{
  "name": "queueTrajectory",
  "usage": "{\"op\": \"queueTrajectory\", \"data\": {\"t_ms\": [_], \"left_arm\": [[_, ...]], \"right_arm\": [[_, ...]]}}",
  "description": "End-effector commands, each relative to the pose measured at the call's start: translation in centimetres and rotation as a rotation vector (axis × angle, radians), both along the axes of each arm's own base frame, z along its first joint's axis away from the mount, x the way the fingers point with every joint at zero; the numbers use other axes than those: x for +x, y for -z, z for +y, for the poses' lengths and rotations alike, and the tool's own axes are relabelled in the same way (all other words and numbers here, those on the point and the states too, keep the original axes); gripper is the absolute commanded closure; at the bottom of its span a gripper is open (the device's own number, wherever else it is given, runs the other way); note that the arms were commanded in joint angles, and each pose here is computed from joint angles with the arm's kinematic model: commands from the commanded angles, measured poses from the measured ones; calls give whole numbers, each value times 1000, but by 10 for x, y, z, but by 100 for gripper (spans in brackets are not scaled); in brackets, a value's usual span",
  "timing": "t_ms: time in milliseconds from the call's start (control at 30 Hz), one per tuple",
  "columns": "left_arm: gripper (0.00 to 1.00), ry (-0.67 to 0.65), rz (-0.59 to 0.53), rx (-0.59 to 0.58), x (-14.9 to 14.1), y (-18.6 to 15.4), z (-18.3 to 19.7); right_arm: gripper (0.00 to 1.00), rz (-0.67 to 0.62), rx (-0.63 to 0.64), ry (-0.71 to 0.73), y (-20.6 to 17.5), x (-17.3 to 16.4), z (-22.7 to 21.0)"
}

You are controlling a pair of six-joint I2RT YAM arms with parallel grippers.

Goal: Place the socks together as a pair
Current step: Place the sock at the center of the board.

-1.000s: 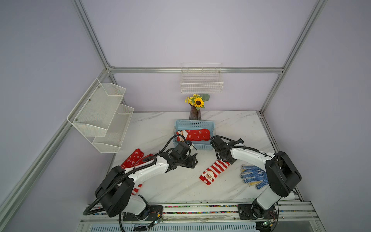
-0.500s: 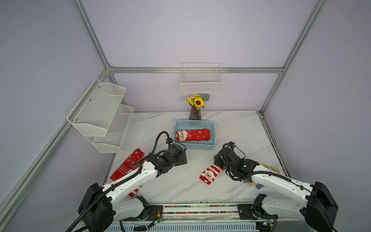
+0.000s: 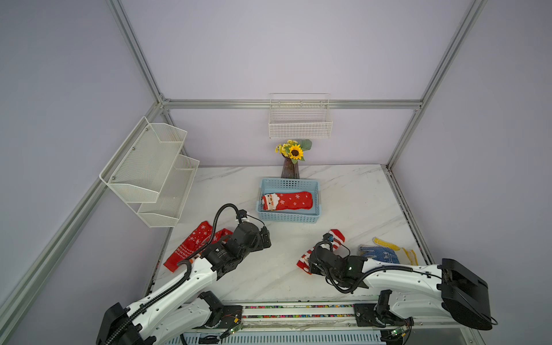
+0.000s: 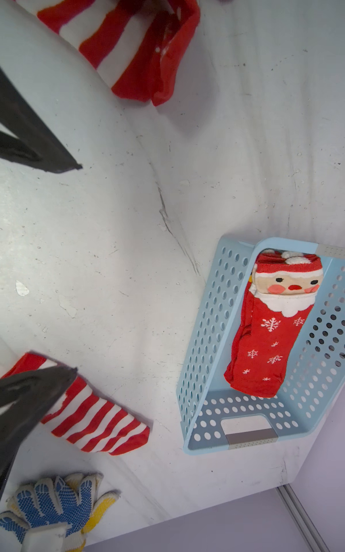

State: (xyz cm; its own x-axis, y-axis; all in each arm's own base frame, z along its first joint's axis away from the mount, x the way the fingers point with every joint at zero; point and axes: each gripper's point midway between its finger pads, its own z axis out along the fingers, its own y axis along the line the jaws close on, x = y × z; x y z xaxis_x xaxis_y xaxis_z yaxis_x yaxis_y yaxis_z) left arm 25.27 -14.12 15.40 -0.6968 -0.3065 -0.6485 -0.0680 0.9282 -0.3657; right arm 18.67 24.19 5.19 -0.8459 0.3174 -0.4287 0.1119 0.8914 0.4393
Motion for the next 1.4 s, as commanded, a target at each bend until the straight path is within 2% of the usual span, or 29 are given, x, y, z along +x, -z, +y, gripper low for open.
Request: {"op": "queueTrajectory", "data": {"t_ms": [0,133,300,433,600,733,1033,1267,1367], "left_arm": [[0,-38,-54,-74,2,-8,4],[0,20,-44,-100,-4,-6,-3],[0,142,-69,-112,-14,-16,-14],[0,95,-88,-68,-21,-15,5],[0,77,-25,-41,-30,-1,13],[0,67,19,-41,-32,6,13],[2,-204,148,249,-46,11,84],[11,-282,259,242,-46,26,98],[11,-320,324,322,-43,39,112]], "right_arm": [[81,35,53,100,14,-1,7],[85,15,68,82,17,-3,33],[89,3,135,91,26,13,81],[90,-53,191,27,20,33,131],[90,-148,241,-25,-14,55,147],[90,-218,229,-38,-36,57,126],[88,-260,154,36,-39,76,25],[87,-298,74,2,-36,93,-26],[87,-311,27,-15,-32,96,-36]]}}
